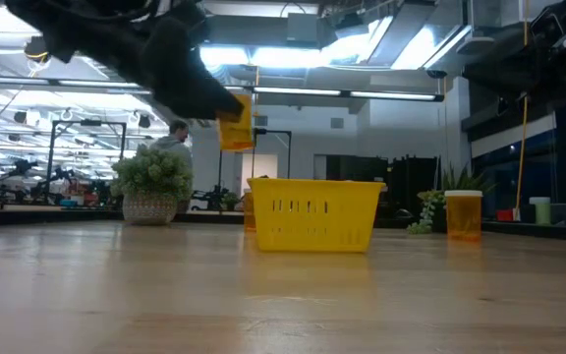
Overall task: Pick and place pill bottles into a basket
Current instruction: Put the orange pill bottle into the yellow bin
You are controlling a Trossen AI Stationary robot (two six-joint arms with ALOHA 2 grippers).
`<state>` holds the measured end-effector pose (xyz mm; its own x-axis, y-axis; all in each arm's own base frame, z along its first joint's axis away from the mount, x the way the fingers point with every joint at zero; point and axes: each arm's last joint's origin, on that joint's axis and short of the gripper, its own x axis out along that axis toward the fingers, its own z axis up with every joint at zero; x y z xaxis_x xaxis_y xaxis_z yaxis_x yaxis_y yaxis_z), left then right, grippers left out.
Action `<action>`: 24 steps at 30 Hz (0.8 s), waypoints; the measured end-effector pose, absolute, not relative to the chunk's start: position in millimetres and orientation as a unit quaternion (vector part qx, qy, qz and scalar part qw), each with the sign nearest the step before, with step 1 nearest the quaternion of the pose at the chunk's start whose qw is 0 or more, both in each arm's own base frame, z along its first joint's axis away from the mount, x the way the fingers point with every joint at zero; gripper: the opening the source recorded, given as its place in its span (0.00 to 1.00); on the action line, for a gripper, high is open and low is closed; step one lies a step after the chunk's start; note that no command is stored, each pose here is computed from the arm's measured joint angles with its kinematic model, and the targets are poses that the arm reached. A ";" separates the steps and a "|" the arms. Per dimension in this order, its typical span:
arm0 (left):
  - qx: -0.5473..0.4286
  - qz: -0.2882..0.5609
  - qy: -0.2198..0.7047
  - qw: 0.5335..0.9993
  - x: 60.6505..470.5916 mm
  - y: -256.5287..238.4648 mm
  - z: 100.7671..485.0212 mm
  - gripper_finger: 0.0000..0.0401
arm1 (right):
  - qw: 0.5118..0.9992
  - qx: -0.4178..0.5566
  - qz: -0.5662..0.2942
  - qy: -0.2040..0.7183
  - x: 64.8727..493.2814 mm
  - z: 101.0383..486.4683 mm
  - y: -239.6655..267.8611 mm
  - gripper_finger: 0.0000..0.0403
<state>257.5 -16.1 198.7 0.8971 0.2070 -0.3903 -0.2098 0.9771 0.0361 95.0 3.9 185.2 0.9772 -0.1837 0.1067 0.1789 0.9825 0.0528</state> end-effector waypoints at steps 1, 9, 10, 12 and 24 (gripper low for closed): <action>0.001 0.099 0.200 0.975 261.5 -16.9 200.5 0.52 | 0.994 0.021 -0.091 -0.055 95.0 185.2 3.9 0.06; 0.003 0.073 0.192 0.979 284.2 -17.5 211.3 0.52 | 0.994 0.021 -0.091 -0.055 95.0 185.1 3.9 0.06; 0.001 0.070 0.194 0.979 286.2 -16.0 210.7 0.52 | 0.994 0.021 -0.091 -0.055 95.0 185.1 3.9 0.06; -0.004 0.060 0.200 0.978 289.6 -12.0 208.1 0.52 | 0.994 0.021 -0.091 -0.055 95.0 185.1 3.9 0.06; -0.027 0.034 0.197 0.979 306.9 2.6 186.3 0.52 | 0.994 0.021 -0.091 -0.054 95.1 184.9 4.0 0.06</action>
<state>306.9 2.6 186.3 0.9200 0.0556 -0.3879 -0.0768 0.9963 -0.0393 95.1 4.0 184.9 0.9775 -0.1835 0.1038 0.1789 0.9825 0.0518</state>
